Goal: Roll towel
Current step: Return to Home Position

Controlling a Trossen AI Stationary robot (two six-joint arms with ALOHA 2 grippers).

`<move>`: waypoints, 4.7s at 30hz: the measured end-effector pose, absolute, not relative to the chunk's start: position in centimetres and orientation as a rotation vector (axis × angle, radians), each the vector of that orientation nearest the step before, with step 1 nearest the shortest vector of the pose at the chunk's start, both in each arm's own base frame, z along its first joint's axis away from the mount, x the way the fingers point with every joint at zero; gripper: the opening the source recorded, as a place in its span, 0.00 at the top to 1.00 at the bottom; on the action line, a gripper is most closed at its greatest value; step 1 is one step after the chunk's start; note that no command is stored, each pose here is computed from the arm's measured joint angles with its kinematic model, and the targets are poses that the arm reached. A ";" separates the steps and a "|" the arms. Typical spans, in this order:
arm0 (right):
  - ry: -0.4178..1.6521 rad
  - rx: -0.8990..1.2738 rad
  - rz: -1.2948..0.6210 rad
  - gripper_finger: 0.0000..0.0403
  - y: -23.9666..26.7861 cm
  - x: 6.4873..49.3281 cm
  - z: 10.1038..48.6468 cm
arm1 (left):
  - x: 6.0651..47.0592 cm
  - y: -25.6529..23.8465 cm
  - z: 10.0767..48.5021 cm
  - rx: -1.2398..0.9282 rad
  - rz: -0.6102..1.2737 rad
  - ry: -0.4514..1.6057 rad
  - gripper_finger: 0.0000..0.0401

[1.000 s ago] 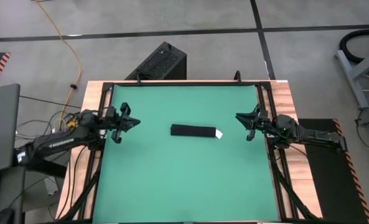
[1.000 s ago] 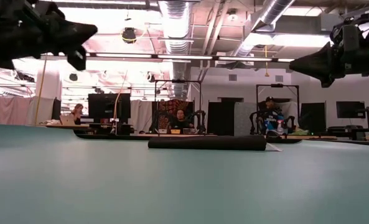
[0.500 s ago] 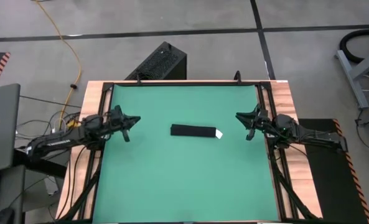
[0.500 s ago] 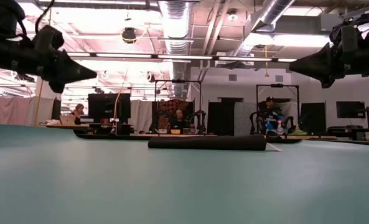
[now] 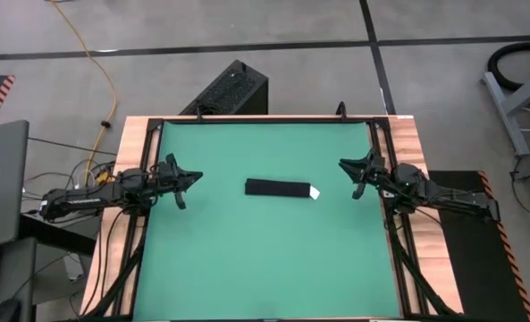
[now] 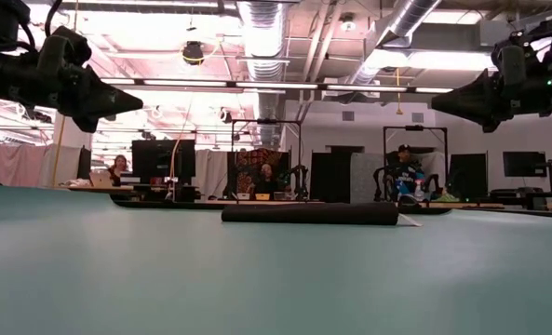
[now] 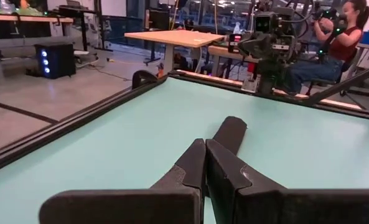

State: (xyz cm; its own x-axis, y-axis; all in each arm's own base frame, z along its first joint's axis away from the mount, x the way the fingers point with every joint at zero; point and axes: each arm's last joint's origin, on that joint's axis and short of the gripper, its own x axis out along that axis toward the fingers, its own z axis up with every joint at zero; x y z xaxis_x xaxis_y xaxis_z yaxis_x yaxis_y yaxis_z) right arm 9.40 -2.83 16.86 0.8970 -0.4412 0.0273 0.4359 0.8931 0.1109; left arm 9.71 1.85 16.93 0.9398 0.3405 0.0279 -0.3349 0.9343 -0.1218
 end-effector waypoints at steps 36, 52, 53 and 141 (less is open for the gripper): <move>-0.052 0.103 -0.455 0.80 -2.8 9.4 16.8 | 9.7 1.9 17.0 -0.161 0.344 -0.058 1.00; -0.052 0.103 -0.455 0.80 -2.8 9.4 16.8 | 9.7 1.9 17.0 -0.161 0.344 -0.058 1.00; -0.052 0.103 -0.455 0.80 -2.8 9.4 16.8 | 9.7 1.9 17.0 -0.161 0.344 -0.058 1.00; -0.052 0.103 -0.455 0.80 -2.8 9.4 16.8 | 9.7 1.9 17.0 -0.161 0.344 -0.058 1.00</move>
State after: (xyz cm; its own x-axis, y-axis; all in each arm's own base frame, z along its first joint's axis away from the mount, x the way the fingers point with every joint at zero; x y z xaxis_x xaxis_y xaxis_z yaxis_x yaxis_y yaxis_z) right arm 9.41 -2.83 16.85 0.8970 -0.4412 0.0271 0.4359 0.8931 0.1113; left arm 9.71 1.85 16.95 0.9398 0.3405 0.0289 -0.3313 0.9286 -0.1669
